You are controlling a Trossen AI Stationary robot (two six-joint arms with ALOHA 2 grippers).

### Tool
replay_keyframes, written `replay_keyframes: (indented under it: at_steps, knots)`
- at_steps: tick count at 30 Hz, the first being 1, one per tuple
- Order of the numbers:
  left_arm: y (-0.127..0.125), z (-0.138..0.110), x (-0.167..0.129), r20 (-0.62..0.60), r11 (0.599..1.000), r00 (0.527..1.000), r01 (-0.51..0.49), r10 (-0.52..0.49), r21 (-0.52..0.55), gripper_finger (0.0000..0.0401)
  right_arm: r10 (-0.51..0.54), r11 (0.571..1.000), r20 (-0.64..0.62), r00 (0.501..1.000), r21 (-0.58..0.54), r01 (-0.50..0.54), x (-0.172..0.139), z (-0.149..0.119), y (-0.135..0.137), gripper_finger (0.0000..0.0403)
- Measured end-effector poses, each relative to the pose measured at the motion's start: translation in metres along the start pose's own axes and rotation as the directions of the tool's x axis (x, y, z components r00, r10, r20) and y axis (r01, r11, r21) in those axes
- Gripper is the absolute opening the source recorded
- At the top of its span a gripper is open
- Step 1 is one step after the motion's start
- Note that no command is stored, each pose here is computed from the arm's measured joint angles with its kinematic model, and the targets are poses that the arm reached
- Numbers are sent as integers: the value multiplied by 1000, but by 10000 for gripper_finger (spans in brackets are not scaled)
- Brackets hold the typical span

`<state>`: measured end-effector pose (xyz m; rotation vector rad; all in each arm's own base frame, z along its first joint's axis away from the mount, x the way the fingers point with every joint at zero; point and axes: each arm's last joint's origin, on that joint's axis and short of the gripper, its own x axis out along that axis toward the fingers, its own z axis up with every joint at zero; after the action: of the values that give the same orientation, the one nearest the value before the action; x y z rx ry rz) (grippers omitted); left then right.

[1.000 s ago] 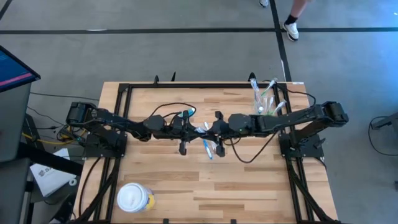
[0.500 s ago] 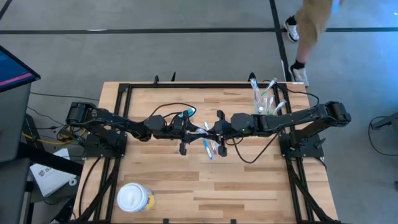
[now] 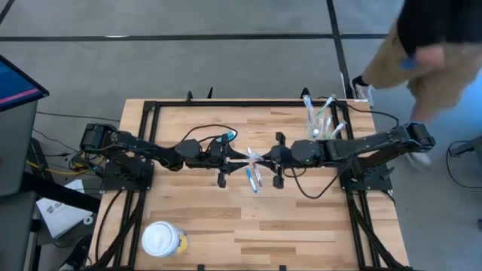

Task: Pick & Place toothbrushing station
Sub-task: Put the blue toothbrush into the transparent organizer

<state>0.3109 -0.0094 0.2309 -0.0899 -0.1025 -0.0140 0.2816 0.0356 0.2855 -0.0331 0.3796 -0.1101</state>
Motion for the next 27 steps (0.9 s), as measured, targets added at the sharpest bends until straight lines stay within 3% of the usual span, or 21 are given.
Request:
replay_keyframes:
  at_steps: [11, 16, 27]
  knots:
    - [-1, 0, 0, 2, 1000, 1000, 3, -3, -7, 97, -172, 982, 79, 982, 96, 165, -35, -32, -16, 21]
    - [-1, 0, 0, 2, 1000, 1000, 3, -3, -7, 97, -324, 939, 75, 943, 146, 311, -49, -43, -24, 21]
    - [-1, 0, 0, 1, 1000, 1000, 3, -3, -7, 97, -518, 843, 62, 853, 203, 498, -69, -66, -35, 21]
